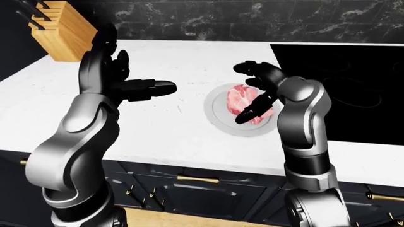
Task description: Pick the pork chop from the plate and place it in the pan.
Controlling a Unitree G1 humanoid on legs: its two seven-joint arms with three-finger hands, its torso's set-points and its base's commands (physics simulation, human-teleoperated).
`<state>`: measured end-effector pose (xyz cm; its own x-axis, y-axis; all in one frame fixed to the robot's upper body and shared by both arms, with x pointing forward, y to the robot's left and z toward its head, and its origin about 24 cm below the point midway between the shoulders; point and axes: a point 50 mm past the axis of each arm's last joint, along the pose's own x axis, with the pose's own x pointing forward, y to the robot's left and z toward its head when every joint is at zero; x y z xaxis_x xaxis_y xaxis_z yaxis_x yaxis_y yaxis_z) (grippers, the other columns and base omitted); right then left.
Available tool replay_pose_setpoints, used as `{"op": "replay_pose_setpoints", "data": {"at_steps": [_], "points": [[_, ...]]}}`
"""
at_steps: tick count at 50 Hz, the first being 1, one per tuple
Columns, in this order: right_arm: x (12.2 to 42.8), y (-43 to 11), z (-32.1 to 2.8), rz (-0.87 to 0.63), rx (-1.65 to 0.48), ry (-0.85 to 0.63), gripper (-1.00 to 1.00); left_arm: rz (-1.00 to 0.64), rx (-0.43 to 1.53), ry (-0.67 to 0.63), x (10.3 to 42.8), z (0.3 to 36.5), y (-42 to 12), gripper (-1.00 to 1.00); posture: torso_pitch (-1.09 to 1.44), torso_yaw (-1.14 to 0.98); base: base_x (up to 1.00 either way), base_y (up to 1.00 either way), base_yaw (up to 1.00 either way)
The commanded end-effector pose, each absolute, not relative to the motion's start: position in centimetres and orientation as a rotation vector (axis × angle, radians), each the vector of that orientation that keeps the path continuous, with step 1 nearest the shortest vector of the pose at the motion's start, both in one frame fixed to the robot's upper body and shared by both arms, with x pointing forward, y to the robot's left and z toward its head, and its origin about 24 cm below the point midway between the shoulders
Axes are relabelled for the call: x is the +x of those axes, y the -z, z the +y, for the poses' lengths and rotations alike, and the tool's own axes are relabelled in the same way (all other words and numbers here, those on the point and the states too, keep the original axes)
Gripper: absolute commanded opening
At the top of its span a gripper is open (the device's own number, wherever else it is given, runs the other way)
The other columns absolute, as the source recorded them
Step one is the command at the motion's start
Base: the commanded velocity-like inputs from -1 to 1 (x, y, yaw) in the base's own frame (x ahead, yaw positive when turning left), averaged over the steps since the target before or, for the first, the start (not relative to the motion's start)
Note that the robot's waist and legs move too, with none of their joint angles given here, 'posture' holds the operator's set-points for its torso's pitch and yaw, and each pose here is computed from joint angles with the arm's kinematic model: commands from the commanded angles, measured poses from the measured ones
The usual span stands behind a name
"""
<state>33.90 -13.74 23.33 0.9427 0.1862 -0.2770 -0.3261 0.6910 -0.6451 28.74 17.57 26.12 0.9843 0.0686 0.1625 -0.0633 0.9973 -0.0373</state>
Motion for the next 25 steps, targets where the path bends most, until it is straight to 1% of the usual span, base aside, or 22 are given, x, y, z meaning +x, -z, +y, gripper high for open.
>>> {"op": "replay_pose_setpoints", "data": {"at_steps": [1, 5, 15, 18, 25], "points": [[33.62, -25.08, -13.65, 0.114, -0.775, -0.255, 0.72, -0.247, -0.034, -0.069, 28.26, 17.60, -27.60, 1.00, 0.00, 0.00, 0.00, 0.00, 0.00], [33.82, -24.74, -13.78, 0.120, -0.768, -0.252, 0.75, -0.246, -0.033, -0.068, 28.31, 17.55, -27.52, 1.00, 0.00, 0.00, 0.00, 0.00, 0.00], [34.07, -24.71, -13.73, 0.117, -0.762, -0.250, 0.73, -0.247, -0.032, -0.066, 28.36, 17.48, -27.53, 1.00, 0.00, 0.00, 0.00, 0.00, 0.00], [34.02, -24.99, -13.76, 0.113, -0.763, -0.245, 0.77, -0.246, -0.032, -0.065, 28.37, 17.43, -27.49, 1.00, 0.00, 0.00, 0.00, 0.00, 0.00], [34.16, -24.88, -13.77, 0.111, -0.772, -0.238, 0.77, -0.247, -0.032, -0.064, 28.35, 17.44, -27.53, 1.00, 0.00, 0.00, 0.00, 0.00, 0.00]]}}
